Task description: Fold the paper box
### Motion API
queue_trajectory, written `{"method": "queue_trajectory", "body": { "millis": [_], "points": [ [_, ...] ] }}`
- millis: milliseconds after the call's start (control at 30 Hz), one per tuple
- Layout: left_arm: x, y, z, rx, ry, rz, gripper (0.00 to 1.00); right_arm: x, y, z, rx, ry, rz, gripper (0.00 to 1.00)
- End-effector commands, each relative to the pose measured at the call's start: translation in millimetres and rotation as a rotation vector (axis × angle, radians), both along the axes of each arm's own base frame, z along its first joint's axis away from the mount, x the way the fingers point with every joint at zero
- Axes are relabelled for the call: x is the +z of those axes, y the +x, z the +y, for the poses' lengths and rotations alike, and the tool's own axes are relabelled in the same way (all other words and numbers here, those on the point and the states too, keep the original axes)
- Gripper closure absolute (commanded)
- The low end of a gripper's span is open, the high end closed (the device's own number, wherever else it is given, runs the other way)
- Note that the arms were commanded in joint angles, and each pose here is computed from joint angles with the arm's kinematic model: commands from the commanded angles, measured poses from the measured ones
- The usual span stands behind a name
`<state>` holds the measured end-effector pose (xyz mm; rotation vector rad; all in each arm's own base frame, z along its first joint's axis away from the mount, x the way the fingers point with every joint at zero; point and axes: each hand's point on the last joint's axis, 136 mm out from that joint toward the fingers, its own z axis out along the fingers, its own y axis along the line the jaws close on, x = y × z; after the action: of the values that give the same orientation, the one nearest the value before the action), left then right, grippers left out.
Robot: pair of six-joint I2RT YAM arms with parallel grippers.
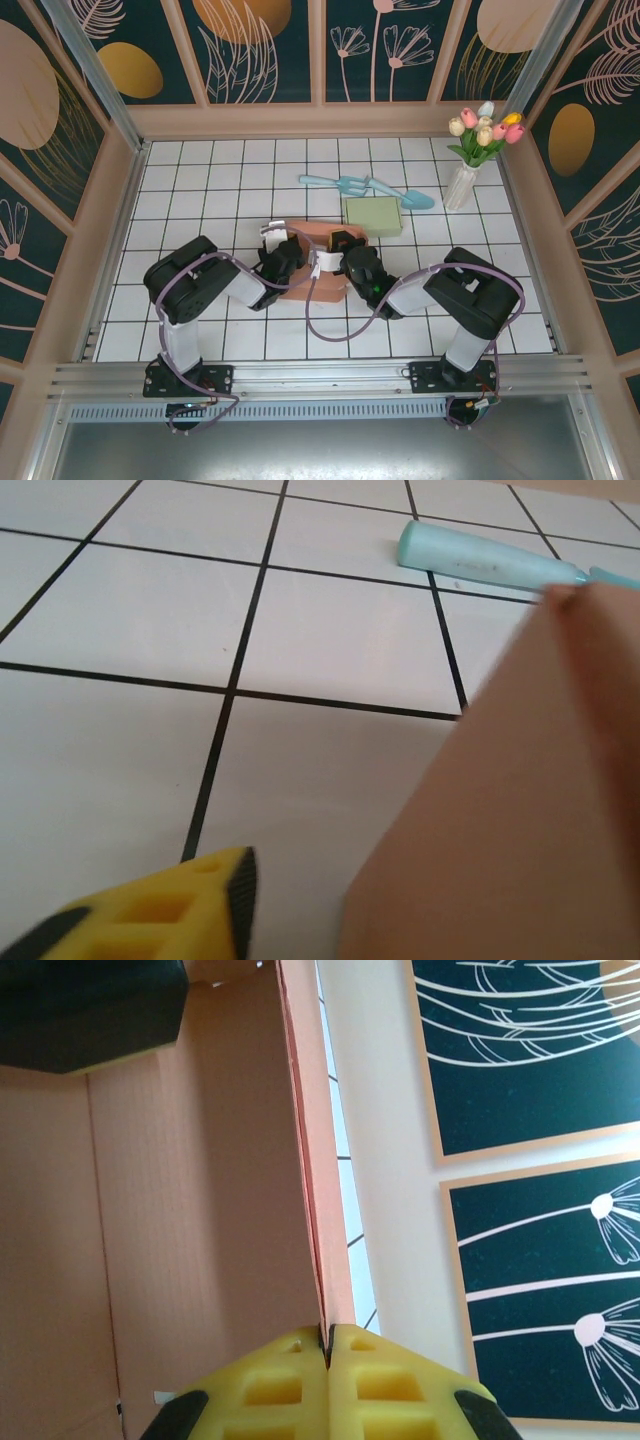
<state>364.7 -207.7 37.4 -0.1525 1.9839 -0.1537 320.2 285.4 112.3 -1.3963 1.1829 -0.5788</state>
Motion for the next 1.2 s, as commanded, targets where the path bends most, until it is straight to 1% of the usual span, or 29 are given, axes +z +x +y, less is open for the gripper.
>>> {"method": "queue_trajectory", "body": {
  "millis": [0,100,133,167,333,367,400,500,600,667,700,733,767,800,833,867,933,1033,1100,1167],
  "points": [
    [16,-7,-1,-0.05,-0.057,-0.007,0.5,-31,-3,-8,-0.029,-0.059,0.094,1.0],
    [32,-15,-1,-0.089,-0.109,-0.038,0.5,-31,0,-9,-0.039,-0.057,0.096,1.0],
    [32,-17,1,-0.09,-0.109,-0.045,0.49,-32,-1,-9,-0.039,-0.058,0.1,1.0],
    [42,-19,4,-0.087,-0.116,-0.073,0.49,-31,0,-9,-0.04,-0.055,0.101,1.0],
    [49,-11,1,-0.099,-0.045,-0.106,0.49,-30,-1,-6,-0.028,-0.043,0.11,1.0],
    [38,-9,1,-0.093,-0.015,-0.09,0.49,-31,-1,-6,-0.03,-0.044,0.113,1.0],
    [37,-5,1,-0.08,-0.002,-0.093,0.49,-32,-2,-6,-0.027,-0.044,0.114,1.0],
    [37,2,2,-0.045,0.023,-0.107,0.51,-34,-4,-4,-0.019,-0.051,0.121,1.0],
    [41,7,3,-0.022,0.02,-0.135,0.54,-34,-4,-4,-0.016,-0.051,0.124,1.0],
    [48,9,2,-0.016,0.012,-0.161,0.6,-34,-4,-3,-0.014,-0.052,0.126,1.0],
    [51,10,2,-0.013,0.014,-0.172,0.67,-35,-4,-3,-0.013,-0.053,0.129,1.0],
    [52,11,3,-0.003,0.018,-0.175,0.78,-36,-4,-3,-0.013,-0.053,0.129,1.0],
    [52,13,7,0.029,0.029,-0.171,0.89,-36,-4,-3,-0.015,-0.053,0.13,1.0],
    [48,14,14,0.076,0.047,-0.155,0.98,-35,-4,-4,-0.017,-0.052,0.129,1.0],
    [45,14,21,0.122,0.061,-0.142,1.0,-35,-4,-4,-0.017,-0.051,0.129,1.0],
    [42,14,30,0.179,0.073,-0.133,1.0,-35,-4,-4,-0.019,-0.05,0.129,1.0],
    [39,12,42,0.25,0.093,-0.123,1.0,-33,-3,-4,-0.021,-0.047,0.127,1.0],
    [38,11,48,0.28,0.107,-0.116,1.0,-33,-3,-3,-0.024,-0.038,0.131,1.0],
    [40,13,45,0.27,0.107,-0.112,0.95,-32,-3,-2,-0.023,-0.032,0.133,1.0],
    [42,15,38,0.231,0.096,-0.109,0.84,-33,-2,-2,-0.026,-0.03,0.137,1.0]
  ]
}}
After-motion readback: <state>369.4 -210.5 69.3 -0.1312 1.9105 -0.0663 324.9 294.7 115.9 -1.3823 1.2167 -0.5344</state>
